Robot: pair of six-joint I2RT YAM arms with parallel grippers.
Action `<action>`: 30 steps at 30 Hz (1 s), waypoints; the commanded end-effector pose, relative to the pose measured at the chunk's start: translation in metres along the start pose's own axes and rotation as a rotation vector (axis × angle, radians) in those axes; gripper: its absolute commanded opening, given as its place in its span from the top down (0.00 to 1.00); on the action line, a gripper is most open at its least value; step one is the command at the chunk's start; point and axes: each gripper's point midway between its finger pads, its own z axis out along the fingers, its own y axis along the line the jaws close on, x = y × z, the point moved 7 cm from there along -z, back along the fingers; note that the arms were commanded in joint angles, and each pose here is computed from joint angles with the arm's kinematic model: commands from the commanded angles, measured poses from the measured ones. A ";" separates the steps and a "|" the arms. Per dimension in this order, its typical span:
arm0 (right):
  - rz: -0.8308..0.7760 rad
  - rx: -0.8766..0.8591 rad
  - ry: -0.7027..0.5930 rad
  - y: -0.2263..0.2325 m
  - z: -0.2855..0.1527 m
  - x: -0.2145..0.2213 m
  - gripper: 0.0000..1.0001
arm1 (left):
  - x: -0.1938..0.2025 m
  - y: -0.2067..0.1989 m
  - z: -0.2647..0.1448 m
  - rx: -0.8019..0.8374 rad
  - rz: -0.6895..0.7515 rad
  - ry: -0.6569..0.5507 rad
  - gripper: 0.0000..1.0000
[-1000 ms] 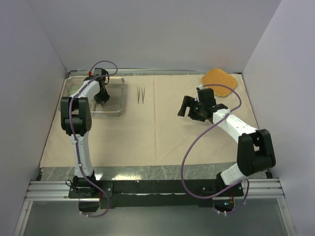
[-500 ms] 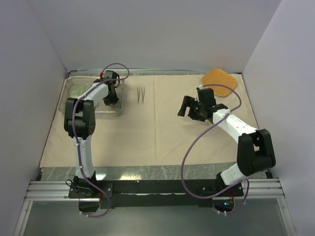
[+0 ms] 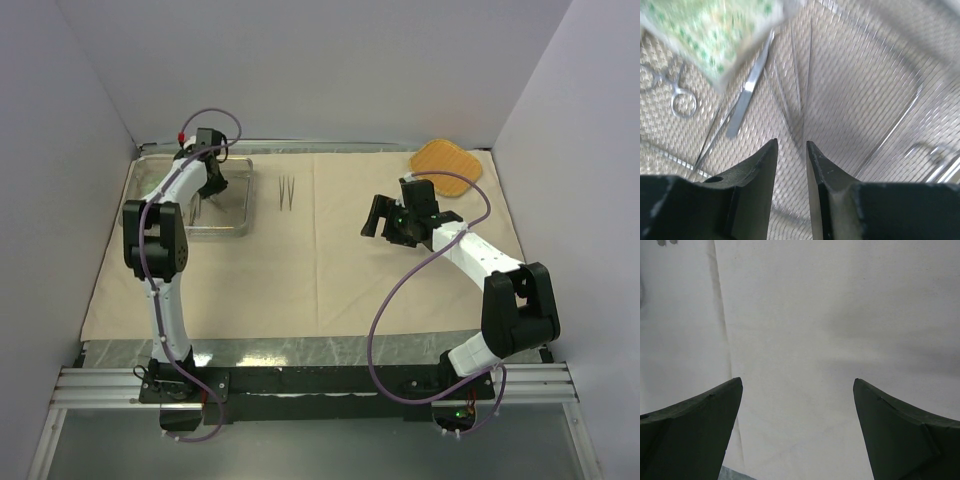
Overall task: Open and lay out the surgical kit
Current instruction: Pick up the medical item from the container.
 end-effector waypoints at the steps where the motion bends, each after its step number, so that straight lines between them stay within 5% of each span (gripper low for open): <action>1: -0.009 -0.017 -0.033 0.003 -0.001 -0.007 0.00 | -0.023 -0.014 0.007 0.040 -0.058 -0.055 0.65; 12: -0.011 -0.007 -0.037 0.002 -0.003 -0.006 0.00 | -0.012 -0.020 0.035 0.031 -0.054 0.001 0.67; 30: -0.006 -0.005 -0.036 0.001 -0.002 -0.005 0.00 | 0.015 -0.008 0.026 0.028 -0.033 0.088 0.74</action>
